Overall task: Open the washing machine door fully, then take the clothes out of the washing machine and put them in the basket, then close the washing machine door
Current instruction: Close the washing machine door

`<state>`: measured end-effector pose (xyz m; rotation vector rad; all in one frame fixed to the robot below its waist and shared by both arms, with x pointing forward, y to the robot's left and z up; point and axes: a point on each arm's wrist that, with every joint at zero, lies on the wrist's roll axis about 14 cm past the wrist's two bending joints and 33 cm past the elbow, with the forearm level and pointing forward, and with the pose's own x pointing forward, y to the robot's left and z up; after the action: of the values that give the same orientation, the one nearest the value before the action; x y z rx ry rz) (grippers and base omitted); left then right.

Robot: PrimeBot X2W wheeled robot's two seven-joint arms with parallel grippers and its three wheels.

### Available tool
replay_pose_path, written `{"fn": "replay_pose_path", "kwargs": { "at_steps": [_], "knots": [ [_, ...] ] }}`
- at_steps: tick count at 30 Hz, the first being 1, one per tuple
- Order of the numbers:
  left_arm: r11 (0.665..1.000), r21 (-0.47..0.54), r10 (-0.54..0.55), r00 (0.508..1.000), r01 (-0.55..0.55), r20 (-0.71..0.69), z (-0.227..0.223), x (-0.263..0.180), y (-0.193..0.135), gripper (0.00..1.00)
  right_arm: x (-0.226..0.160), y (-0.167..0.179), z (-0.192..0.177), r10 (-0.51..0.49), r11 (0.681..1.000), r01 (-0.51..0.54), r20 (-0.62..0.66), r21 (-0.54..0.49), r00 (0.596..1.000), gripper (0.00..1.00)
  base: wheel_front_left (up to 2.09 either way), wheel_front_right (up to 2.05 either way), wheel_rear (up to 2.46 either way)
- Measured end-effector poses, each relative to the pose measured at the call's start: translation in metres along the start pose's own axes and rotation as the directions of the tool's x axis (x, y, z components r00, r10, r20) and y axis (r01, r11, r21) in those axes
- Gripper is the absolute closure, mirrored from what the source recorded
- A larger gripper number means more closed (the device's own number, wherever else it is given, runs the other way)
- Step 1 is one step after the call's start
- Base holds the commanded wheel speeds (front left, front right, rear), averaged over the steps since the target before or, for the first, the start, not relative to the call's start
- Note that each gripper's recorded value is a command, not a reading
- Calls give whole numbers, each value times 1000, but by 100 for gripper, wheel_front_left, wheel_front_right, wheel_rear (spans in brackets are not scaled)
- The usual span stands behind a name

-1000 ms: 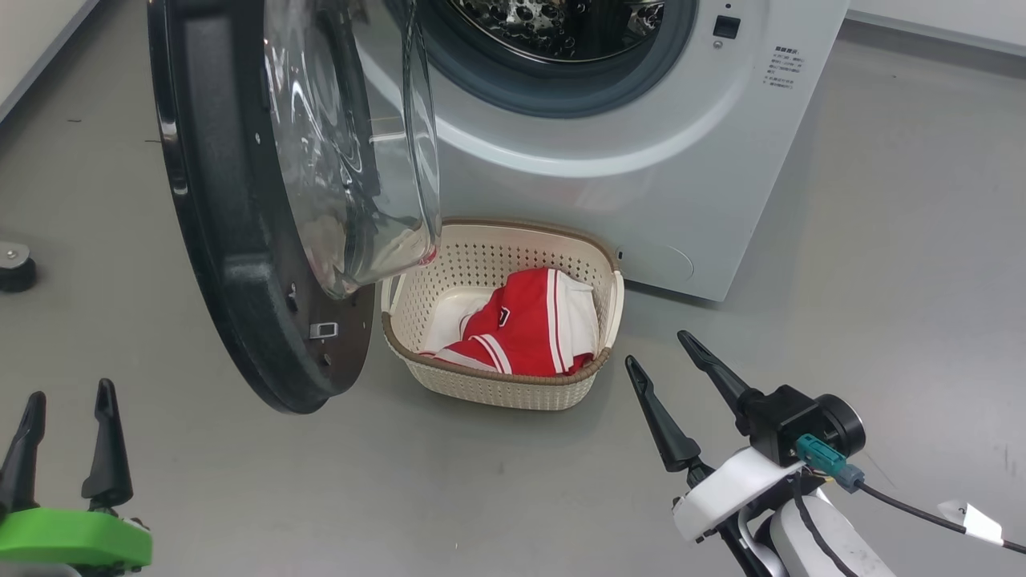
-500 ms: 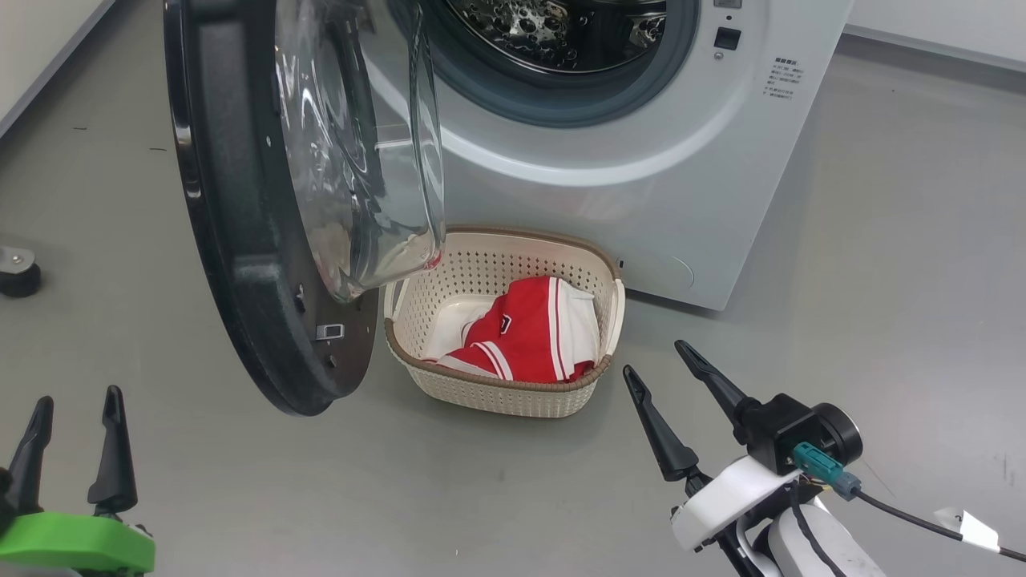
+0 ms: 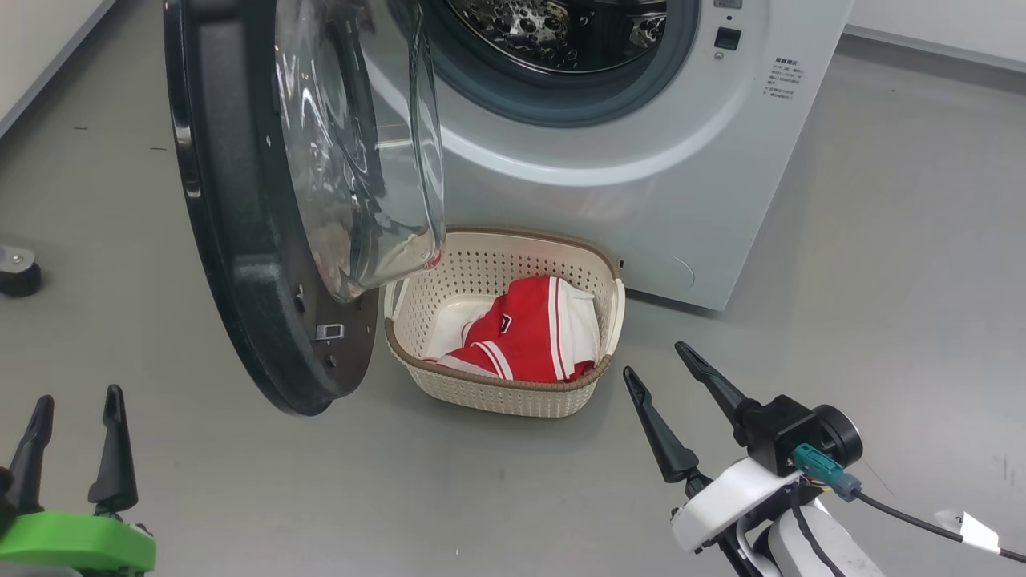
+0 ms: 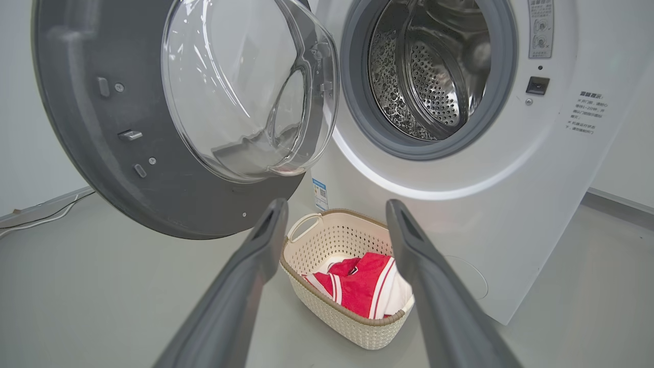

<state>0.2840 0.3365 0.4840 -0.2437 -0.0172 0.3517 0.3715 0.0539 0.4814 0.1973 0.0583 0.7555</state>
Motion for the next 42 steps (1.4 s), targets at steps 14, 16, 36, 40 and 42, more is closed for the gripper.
{"fn": "replay_pose_path", "kwargs": {
  "at_steps": [14, 16, 36, 40, 42],
  "knots": [
    [1000, 2, -21, 1000, 21, -15, -4, 3, -6, 100, 0, -2, 0, -6, 1000, 6, 0, 2, 1000, 0, 0, 0, 0],
    [1000, 2, -22, 1000, 22, -19, -5, 3, -6, 100, 0, -2, 0, -7, 1000, 7, 0, 2, 1000, 0, 0, 0, 0],
    [821, -571, 11, 1000, -10, -1, 20, 40, -21, 100, -5, -3, 0, -17, 1000, 17, 2, 1, 1000, 0, 0, 0, 0],
    [634, -773, -8, 1000, 1, -4, 22, 52, -34, 100, -7, -7, -1, -28, 1000, 28, -1, 3, 1000, 0, 0, 0, 0],
    [539, -842, -26, 1000, 10, -5, 23, 56, -40, 100, -7, -8, -1, -33, 999, 34, -2, 4, 999, 0, 0, 0, 0]
  ]
}}
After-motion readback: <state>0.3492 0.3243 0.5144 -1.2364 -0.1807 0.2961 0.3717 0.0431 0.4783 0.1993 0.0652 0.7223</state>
